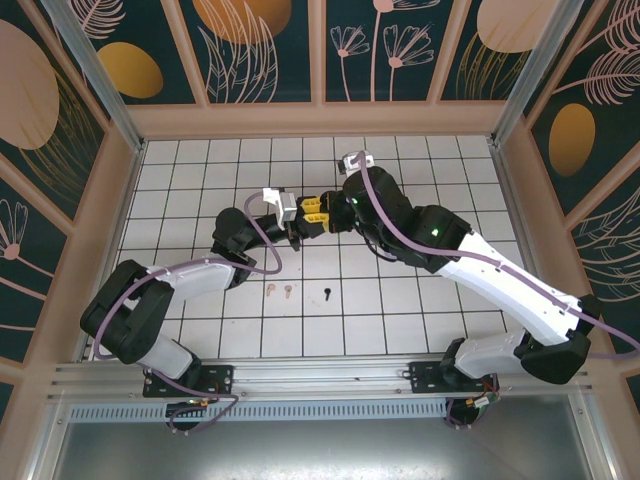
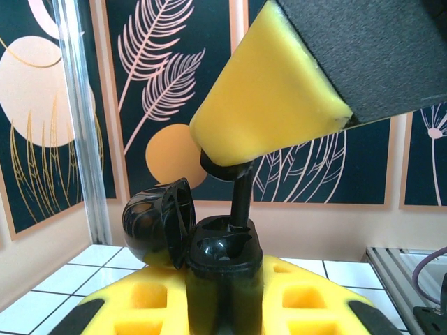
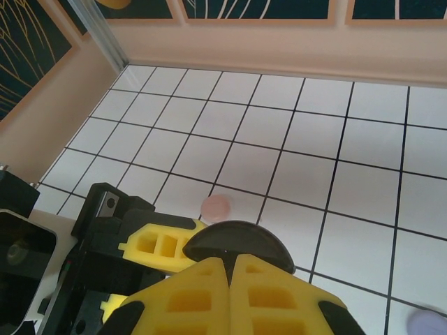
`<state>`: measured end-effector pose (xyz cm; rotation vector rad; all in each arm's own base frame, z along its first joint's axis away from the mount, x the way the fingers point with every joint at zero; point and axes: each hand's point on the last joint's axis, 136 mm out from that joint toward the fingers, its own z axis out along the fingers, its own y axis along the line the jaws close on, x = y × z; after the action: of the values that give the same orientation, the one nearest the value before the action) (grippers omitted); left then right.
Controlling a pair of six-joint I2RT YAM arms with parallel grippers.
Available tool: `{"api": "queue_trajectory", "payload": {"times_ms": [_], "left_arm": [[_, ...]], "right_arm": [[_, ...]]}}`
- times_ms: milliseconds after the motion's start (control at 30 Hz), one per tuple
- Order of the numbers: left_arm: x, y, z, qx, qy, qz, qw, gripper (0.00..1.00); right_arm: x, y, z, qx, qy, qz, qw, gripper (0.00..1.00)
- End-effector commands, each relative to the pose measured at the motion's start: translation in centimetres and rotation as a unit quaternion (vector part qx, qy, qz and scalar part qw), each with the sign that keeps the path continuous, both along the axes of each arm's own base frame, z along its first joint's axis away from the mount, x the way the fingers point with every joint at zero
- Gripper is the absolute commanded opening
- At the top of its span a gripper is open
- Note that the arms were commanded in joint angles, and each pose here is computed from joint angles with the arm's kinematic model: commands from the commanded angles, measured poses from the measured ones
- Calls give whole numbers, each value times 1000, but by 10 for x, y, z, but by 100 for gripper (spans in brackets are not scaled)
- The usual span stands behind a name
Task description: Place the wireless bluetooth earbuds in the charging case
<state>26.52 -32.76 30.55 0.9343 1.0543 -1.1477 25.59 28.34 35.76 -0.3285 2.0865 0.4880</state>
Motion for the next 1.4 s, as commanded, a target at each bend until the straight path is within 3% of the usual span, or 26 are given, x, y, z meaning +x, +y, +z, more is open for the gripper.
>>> {"api": "queue_trajectory", "payload": {"times_ms": [0, 667, 700, 800, 867, 1133, 1367], "left_arm": [[-4, 1, 19, -18, -26, -8, 999, 0], [-2, 0, 18, -12, -25, -3, 1000, 0], [-2, 0, 18, -12, -25, -2, 1000, 0], [-1, 0, 18, -12, -23, -2, 1000, 0], [-1, 0, 17, -11, -23, -1, 1000, 0], [1, -1, 14, -10, -19, 0, 1000, 0], [3, -2, 15, -9, -20, 1, 1000, 0]], "right_arm": [[0, 3, 0, 17, 3, 2, 1000, 5], [-2, 25, -38, -24, 49, 43, 998, 6], [-1, 23, -35, -22, 45, 36, 998, 10], [4, 10, -18, -5, 27, 8, 1000, 40], [4, 0, -1, 16, 12, -8, 1000, 53], [-5, -43, 68, 129, -39, -42, 990, 63], [2, -44, 36, 101, 2, -49, 994, 69]]}}
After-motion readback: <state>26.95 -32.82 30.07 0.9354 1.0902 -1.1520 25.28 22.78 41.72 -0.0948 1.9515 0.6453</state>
